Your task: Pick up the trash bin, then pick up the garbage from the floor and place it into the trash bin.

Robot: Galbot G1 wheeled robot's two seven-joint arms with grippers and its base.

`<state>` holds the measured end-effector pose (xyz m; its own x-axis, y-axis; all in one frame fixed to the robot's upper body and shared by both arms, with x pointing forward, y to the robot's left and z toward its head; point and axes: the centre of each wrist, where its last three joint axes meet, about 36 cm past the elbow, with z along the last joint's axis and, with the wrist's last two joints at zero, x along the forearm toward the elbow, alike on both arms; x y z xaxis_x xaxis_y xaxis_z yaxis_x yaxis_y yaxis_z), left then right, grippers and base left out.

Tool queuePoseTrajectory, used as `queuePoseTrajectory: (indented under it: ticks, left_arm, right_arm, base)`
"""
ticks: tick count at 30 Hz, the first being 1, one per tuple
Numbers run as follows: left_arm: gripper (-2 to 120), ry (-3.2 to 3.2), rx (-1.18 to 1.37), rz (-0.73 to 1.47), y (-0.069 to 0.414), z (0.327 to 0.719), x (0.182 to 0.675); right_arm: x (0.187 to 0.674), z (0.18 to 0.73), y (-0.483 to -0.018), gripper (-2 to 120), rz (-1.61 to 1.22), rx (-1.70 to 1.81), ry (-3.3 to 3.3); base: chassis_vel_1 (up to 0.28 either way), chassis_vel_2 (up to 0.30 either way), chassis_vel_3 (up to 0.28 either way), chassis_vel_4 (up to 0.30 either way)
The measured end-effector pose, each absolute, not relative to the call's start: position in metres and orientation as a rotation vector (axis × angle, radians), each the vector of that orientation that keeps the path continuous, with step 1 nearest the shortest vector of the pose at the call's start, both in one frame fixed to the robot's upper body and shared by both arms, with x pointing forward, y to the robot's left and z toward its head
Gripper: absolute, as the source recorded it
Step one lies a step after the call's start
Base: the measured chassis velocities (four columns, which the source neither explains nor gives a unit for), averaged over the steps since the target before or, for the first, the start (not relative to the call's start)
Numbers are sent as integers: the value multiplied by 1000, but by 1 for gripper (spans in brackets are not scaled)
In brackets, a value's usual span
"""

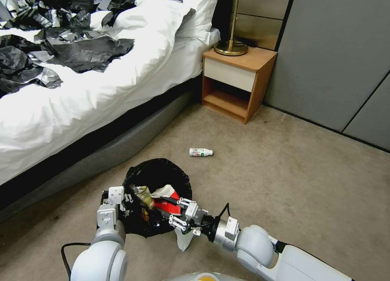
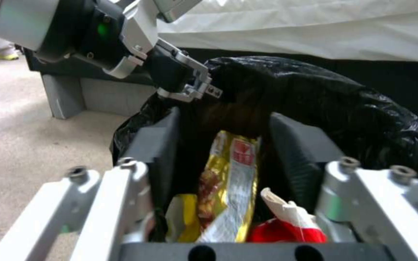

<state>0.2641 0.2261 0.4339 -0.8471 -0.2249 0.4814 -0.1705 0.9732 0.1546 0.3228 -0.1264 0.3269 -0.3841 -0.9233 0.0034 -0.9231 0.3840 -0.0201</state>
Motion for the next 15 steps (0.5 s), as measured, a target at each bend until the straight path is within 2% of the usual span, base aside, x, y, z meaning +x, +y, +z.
queuePoseTrajectory:
  ticks: [1,3,4,5,7,9,11,12,15]
  left_arm:
    - [1,-2603,279,-144,226,434,264]
    - [1,-2603,279,-144,226,434,264]
    - [1,-2603,277,-144,225,434,264]
    - [1,-2603,277,-144,225,434,264]
    - [1,-2603,274,-143,225,434,264]
    - [1,-2603,274,-143,225,434,264]
    - [1,-2603,273,-145,225,434,264]
    - [1,-2603,273,-145,225,434,264]
    - [1,-2601,274,-151,226,433,264]
  right_arm:
    - [323,327,-127,59,-31,-1740,2606]
    - [323,328,-127,62,-32,-1740,2606]
    - [323,329,-128,69,-37,-1741,2604]
    - [323,329,-128,69,-37,-1741,2604]
    - [323,329,-129,81,-43,-1745,2603]
    - [323,330,-129,82,-43,-1746,2602]
    - [324,334,-129,93,-44,-1740,2592]
    - [324,334,-129,93,-44,-1740,2592]
    - [334,356,-131,106,-47,-1676,2554]
  base:
    - [0,0,0,0]
    - [0,0,0,0]
    - [0,0,0,0]
    - [0,0,0,0]
    - [0,0,0,0]
    - [0,0,0,0]
    - [0,0,0,0]
    - [0,0,0,0]
    - [0,0,0,0]
